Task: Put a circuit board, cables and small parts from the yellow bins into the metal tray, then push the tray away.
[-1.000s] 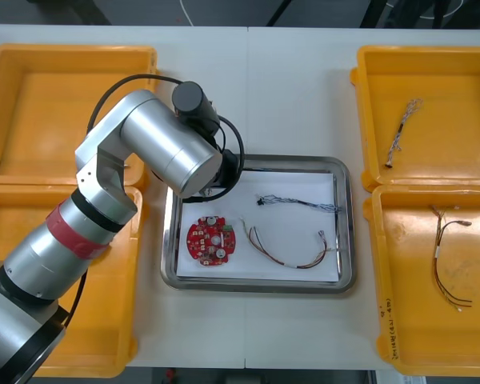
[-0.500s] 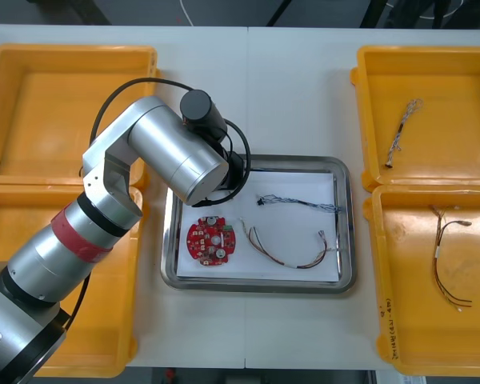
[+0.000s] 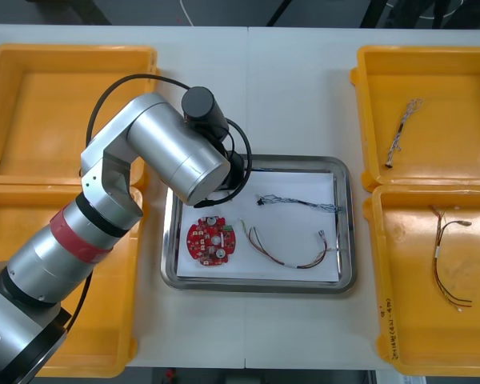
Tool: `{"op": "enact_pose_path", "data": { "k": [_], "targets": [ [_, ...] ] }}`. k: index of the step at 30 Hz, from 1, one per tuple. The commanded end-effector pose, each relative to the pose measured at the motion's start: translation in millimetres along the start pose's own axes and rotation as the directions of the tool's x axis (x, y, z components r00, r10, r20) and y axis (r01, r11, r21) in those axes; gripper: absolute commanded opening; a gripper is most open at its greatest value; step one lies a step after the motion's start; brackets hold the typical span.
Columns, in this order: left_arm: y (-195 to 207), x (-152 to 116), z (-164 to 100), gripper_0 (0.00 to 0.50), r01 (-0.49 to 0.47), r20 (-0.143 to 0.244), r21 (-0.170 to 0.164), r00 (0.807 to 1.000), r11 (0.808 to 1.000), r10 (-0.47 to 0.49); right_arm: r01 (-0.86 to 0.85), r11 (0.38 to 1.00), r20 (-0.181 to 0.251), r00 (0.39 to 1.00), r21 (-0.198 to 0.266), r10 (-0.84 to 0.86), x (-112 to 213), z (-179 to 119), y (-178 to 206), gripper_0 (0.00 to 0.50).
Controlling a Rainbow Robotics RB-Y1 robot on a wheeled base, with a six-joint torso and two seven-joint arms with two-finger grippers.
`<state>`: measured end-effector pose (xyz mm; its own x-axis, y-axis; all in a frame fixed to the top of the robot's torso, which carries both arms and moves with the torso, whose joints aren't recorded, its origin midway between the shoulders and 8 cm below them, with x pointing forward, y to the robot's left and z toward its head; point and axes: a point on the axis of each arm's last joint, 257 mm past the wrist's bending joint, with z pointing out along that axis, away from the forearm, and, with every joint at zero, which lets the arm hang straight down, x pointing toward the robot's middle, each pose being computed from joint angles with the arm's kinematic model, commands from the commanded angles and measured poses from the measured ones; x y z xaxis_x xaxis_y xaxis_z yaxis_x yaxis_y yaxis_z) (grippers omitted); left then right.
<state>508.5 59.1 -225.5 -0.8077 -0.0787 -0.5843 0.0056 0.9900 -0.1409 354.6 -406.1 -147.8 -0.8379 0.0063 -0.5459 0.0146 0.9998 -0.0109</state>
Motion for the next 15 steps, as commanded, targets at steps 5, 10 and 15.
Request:
{"op": "enact_pose_path", "data": {
  "k": [5,10,15],
  "targets": [
    [0.9,-11.8,-40.6,0.5,0.058,0.0,0.032,0.998,0.998,-0.058,-0.03,1.0,-0.017,0.999,-0.006,0.03,7.9,3.3,5.0,0.5],
    [19.1,-19.2,-57.5,0.5,0.065,0.001,0.014,0.998,0.998,-0.065,-0.013,1.0,-0.007,1.0,-0.006,0.013,5.5,-0.3,7.5,0.5],
    [43.2,-28.9,-74.4,0.5,0.089,-0.007,0.003,0.996,0.996,-0.089,0.033,0.999,-0.002,0.999,0.001,-0.033,2.9,-4.7,13.4,0.5]
  ]
}}
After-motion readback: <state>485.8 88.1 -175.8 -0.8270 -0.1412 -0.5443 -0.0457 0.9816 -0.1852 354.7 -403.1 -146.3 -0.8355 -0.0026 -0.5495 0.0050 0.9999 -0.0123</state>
